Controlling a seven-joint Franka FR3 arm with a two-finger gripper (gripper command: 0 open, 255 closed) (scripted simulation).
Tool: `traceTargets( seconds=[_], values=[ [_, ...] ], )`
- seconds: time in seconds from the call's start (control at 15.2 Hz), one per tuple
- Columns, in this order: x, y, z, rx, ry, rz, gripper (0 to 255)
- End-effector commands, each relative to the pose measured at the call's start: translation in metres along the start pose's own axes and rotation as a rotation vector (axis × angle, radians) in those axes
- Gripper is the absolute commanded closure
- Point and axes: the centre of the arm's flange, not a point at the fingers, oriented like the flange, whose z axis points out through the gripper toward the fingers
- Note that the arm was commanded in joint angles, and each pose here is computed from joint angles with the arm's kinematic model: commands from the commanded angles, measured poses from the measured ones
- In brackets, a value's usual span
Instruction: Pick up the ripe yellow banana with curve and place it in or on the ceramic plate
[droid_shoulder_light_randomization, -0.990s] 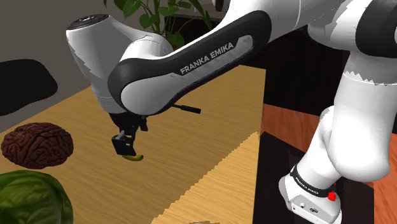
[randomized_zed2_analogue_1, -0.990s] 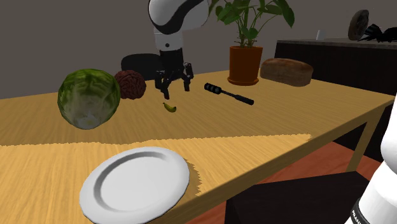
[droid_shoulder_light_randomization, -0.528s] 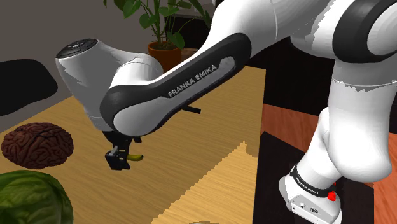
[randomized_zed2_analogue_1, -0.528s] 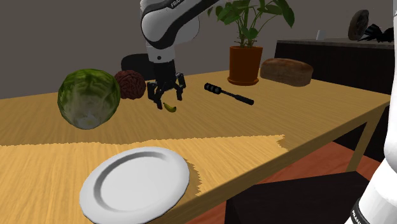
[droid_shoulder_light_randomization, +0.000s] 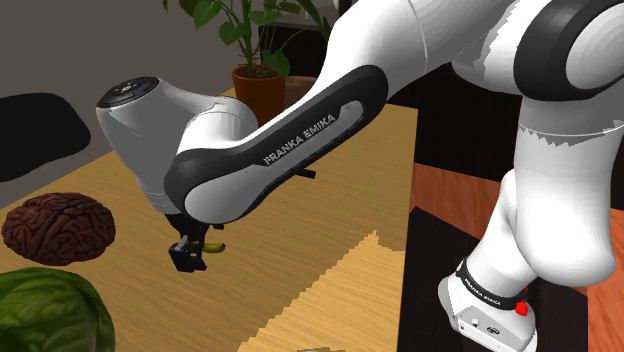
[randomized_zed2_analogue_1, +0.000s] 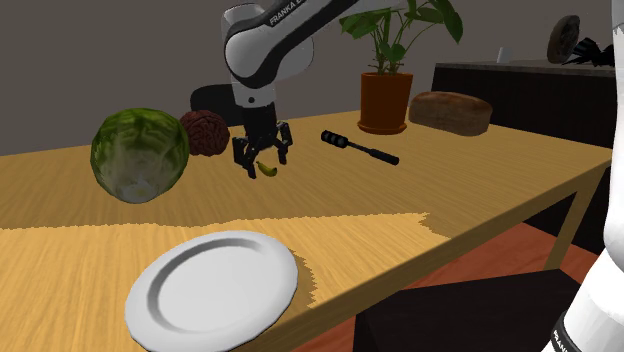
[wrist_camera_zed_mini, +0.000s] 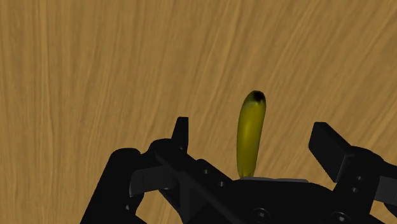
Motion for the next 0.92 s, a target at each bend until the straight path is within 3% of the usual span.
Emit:
traceTargets(
  seconds=[0.0,0.07,0.13,0.86],
  values=[
    [0.000,0.000,0.000,0.000,0.000,0.000,0],
    [0.000,0.000,0.000,0.000,0.000,0.000,0],
    [0.000,0.000,0.000,0.000,0.000,0.000,255],
    [0.000,0.001,-0.010,0.000,0.000,0.000,255]
  ],
)
